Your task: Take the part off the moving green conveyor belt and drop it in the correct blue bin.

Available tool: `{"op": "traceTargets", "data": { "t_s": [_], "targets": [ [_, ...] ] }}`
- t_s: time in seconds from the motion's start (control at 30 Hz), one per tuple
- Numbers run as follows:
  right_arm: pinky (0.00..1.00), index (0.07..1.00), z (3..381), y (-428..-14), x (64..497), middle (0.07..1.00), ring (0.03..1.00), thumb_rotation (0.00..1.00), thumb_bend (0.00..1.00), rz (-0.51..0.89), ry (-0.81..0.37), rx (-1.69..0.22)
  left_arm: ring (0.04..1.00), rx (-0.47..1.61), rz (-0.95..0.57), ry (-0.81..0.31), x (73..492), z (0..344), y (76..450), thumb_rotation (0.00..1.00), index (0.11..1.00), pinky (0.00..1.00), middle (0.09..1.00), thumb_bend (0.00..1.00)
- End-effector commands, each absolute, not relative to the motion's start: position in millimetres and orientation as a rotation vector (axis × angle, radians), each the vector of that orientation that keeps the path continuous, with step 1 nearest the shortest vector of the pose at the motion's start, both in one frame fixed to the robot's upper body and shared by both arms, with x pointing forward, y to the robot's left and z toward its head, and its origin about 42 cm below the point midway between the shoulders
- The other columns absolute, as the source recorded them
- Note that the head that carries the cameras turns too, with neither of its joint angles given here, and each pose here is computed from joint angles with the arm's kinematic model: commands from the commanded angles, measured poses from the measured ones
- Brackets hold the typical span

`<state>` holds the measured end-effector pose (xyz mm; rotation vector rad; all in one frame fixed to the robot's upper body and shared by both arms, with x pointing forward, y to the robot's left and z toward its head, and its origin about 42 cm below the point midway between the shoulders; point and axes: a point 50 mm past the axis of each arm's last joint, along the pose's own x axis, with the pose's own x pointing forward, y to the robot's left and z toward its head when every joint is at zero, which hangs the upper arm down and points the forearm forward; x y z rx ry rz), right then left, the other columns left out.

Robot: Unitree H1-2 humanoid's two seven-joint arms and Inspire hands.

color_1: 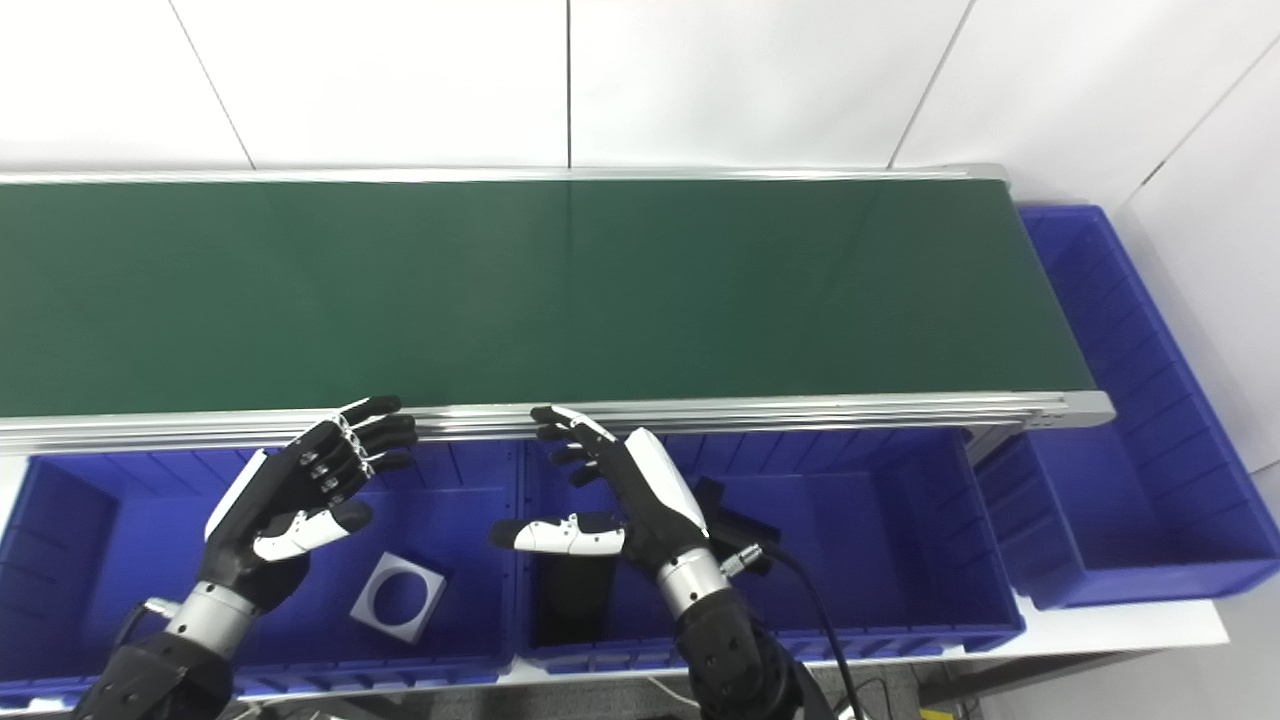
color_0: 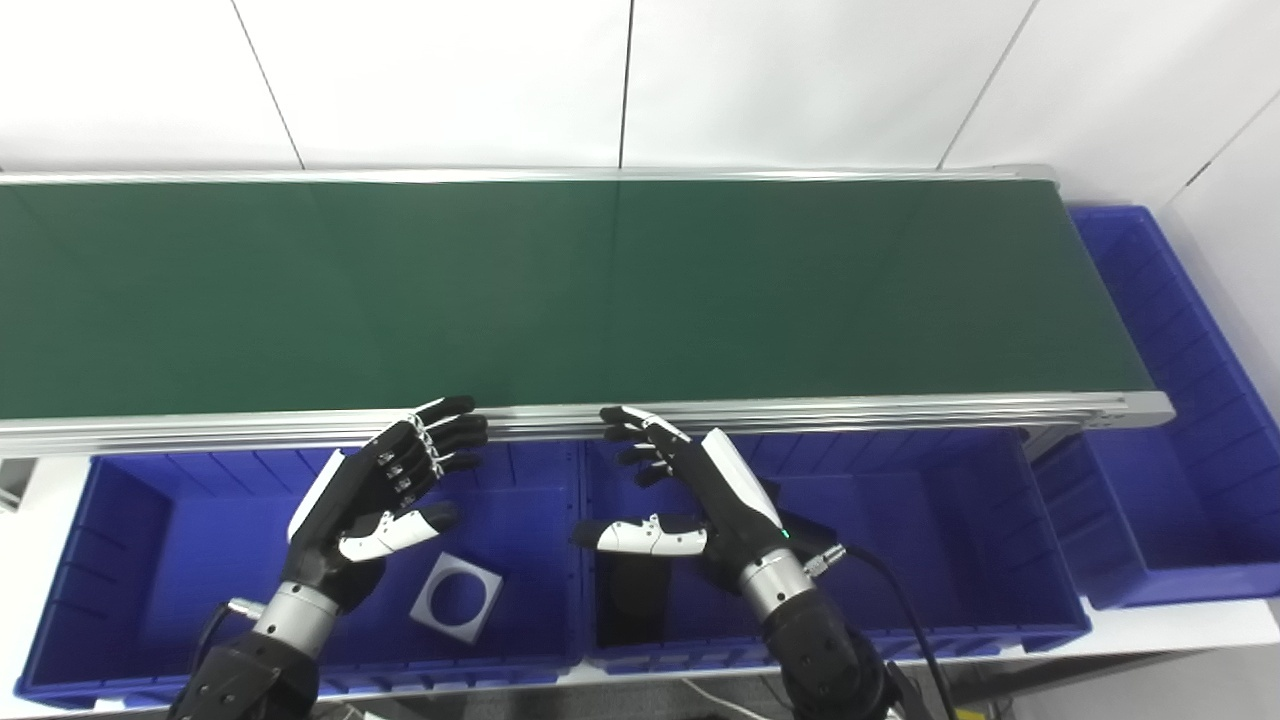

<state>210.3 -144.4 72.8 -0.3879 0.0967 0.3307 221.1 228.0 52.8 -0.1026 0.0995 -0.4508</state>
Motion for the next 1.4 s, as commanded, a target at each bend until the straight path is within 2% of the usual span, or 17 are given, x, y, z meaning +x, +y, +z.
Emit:
{"op": "traceTargets", "data": {
  "t_s": [0.0,0.3,0.37,0.53,0.63,0.9,1.37],
  "targets": [
    [0.68,0.883,84.6,-138.2,216.5,0.844,0.777,0.45,0.87,0.325,-0.016,-0.321,0.781,-0.089,-0.468,0.039,224.0,58.2,223.7,0.37,0.797,0.75,0.776,1.00],
    [0.74,0.894,58.6,-151.6,213.8,0.864,0.815,0.43,0.91,0.331,0.006,-0.200,0.795,-0.081,-0.465,0.049,221.6,48.5,212.8,0.37,0.802,0.77,0.796,1.00],
    [0.75,0.907,53.4,-156.8,213.2,0.874,0.832,0.45,0.92,0.325,0.004,-0.187,0.788,-0.078,-0.461,0.048,220.3,46.3,211.1,0.36,0.807,0.76,0.793,1.00],
    [0.76,0.908,45.4,-165.8,210.4,0.866,0.825,0.56,0.87,0.294,-0.011,-0.177,0.804,-0.079,-0.453,0.049,218.8,40.5,206.1,0.32,0.821,0.77,0.804,1.00],
    [0.76,0.902,42.0,-169.3,208.5,0.857,0.818,0.57,0.83,0.272,-0.021,-0.166,0.829,-0.075,-0.451,0.061,218.3,37.0,204.7,0.32,0.833,0.78,0.825,1.00],
    [0.75,0.874,38.0,-172.3,206.5,0.838,0.804,0.53,0.77,0.251,-0.058,-0.139,0.866,-0.064,-0.445,0.072,219.0,32.1,202.3,0.32,0.864,0.81,0.867,1.00],
    [0.74,0.872,35.0,-175.4,205.9,0.831,0.796,0.47,0.76,0.251,-0.073,-0.160,0.847,-0.067,-0.442,0.073,219.9,26.4,198.1,0.31,0.862,0.81,0.846,1.00]
  ]
}}
